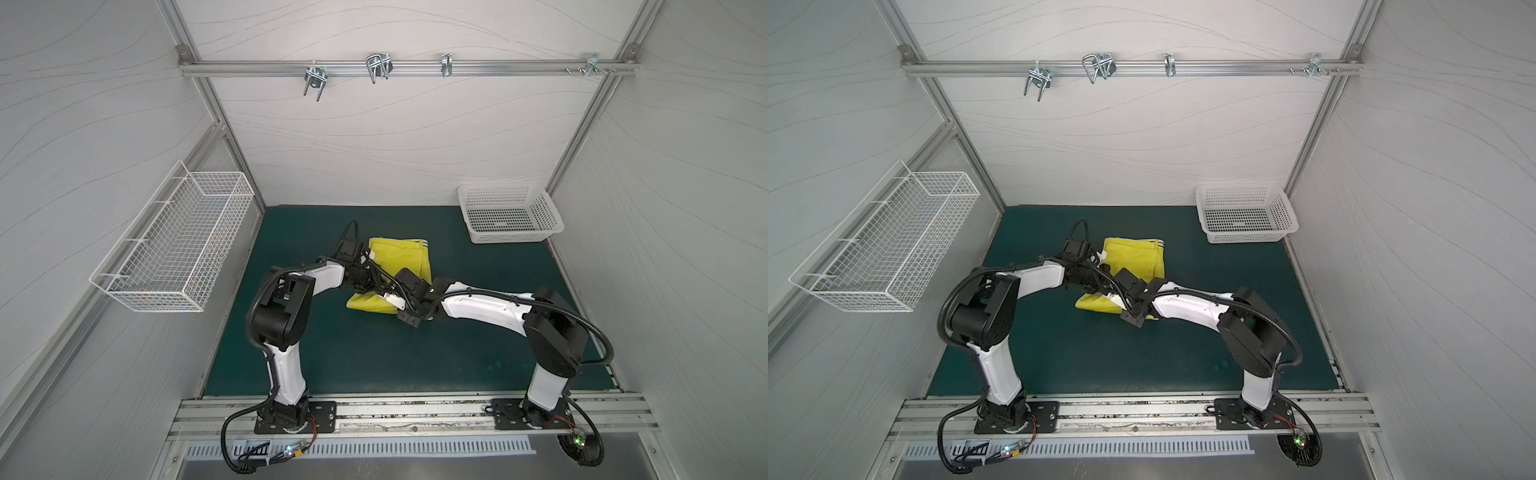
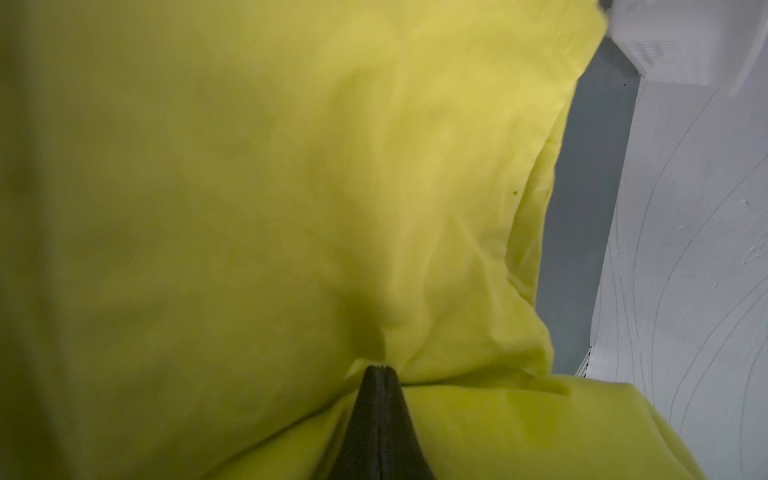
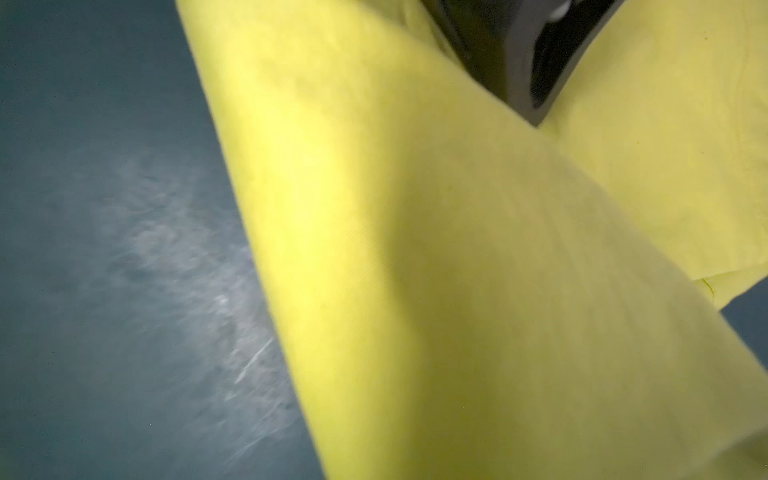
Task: Roll up the long pants
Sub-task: Roll the long pant at the center of the board.
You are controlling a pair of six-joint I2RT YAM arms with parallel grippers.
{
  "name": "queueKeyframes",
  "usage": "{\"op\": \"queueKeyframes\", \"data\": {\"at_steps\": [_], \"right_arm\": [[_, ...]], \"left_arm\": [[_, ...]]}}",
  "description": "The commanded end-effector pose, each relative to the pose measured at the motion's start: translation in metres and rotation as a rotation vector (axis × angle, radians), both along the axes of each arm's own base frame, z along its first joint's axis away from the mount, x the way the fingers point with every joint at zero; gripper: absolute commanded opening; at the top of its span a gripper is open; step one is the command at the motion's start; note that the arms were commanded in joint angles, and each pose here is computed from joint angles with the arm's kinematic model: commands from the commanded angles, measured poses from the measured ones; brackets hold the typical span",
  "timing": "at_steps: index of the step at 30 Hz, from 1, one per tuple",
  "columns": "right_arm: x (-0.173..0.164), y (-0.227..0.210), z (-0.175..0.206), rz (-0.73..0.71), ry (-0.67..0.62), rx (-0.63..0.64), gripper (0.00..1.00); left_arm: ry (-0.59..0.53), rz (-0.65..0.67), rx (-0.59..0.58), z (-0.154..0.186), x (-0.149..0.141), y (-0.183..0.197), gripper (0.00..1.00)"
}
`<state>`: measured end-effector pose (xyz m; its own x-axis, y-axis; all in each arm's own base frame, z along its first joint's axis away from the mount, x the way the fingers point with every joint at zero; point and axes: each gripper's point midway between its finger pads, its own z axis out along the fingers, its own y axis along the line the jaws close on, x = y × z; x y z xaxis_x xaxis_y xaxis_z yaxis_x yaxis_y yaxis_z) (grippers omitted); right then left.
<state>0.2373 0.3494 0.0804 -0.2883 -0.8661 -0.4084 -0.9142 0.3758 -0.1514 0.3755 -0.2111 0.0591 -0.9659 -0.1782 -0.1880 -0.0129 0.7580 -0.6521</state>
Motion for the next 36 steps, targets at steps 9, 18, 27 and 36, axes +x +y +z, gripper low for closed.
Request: {"op": "queueKeyframes", "data": {"at_steps": [9,18,27,36], "right_arm": [[-0.071,0.015,0.045,-0.059,0.701,0.272,0.00],[-0.015,0.006,0.047,-0.282,1.086,0.541,0.03],[0.005,0.007,0.016,-0.355,1.178,0.547,0.04],[0.010,0.005,0.001,-0.398,1.200,0.537,0.10]], "left_arm": [[-0.110,0.078,0.143,0.092,-0.053,0.038,0.00],[-0.169,0.076,0.167,0.107,-0.069,0.040,0.00],[-0.168,0.030,0.144,0.074,-0.034,0.009,0.00],[-0.124,-0.038,0.157,0.040,0.008,-0.021,0.00]]}}
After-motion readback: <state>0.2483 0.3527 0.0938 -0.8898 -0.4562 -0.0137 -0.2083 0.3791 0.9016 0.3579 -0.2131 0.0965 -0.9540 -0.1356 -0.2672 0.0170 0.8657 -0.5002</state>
